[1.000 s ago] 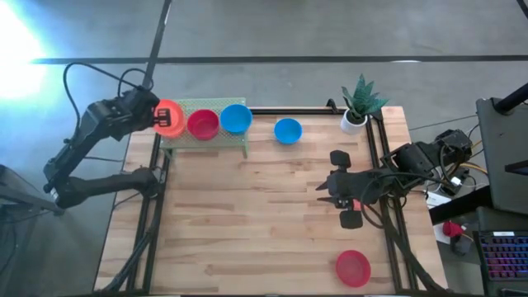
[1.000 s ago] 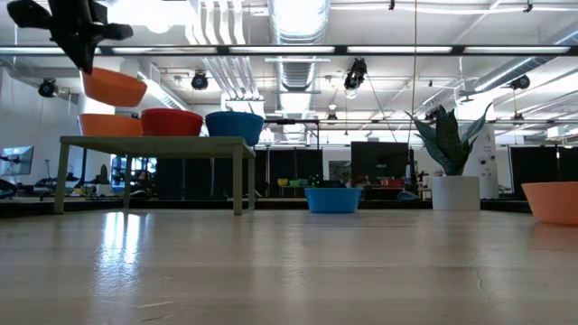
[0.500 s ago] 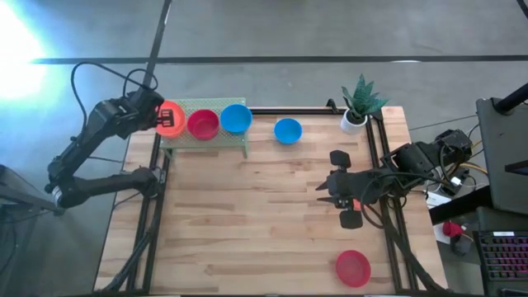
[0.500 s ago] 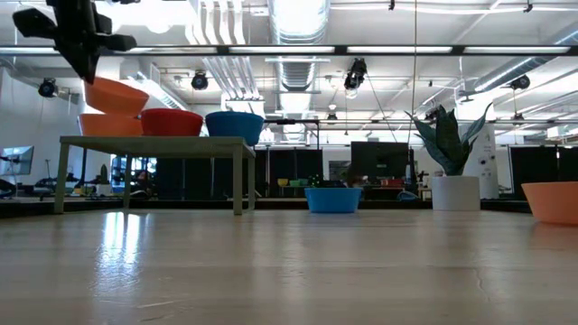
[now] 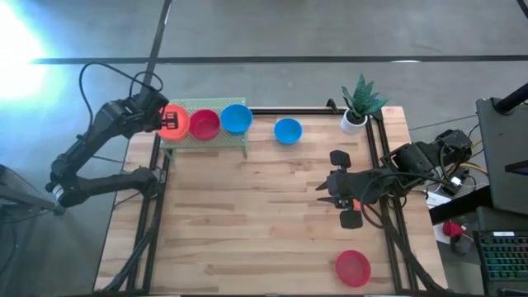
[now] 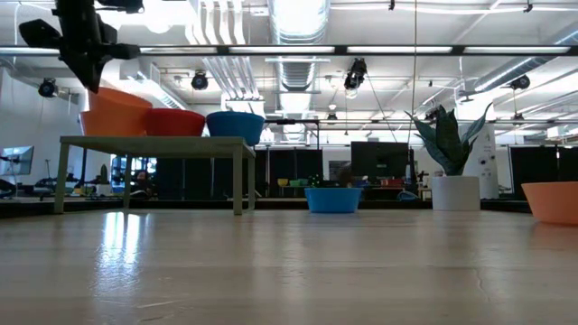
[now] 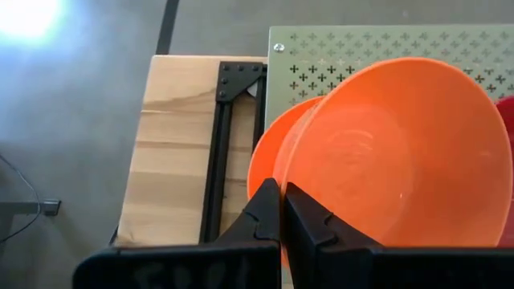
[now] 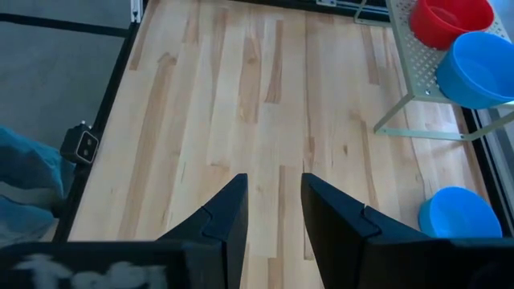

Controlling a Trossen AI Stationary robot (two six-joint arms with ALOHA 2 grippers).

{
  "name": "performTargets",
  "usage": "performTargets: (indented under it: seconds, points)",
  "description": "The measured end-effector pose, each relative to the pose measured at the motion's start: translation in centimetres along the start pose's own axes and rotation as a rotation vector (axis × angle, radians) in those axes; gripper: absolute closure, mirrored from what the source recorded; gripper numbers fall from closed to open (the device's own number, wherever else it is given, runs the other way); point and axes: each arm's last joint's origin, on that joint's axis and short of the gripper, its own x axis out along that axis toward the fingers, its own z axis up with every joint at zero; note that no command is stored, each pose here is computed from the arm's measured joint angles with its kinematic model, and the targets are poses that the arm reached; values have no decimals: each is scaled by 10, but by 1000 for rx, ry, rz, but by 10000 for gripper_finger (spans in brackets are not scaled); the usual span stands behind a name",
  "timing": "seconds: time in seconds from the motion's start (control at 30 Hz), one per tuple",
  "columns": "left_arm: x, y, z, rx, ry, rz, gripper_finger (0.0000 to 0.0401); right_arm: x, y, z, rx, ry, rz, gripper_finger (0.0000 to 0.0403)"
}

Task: Pick & Place Mini bowls
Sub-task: Stack the bottom orange bowl on top of the other orange bowl on the shelf

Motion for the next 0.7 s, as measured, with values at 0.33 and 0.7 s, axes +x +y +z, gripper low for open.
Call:
performTargets:
  seconds: [0.33, 0.7]
  points:
    - [1, 0, 0, 9, -9, 13, 375, 0, 0, 0, 0, 0, 0, 291]
    - [1, 0, 0, 38, -13, 3, 331, 0, 0, 0, 2, -2, 0, 291]
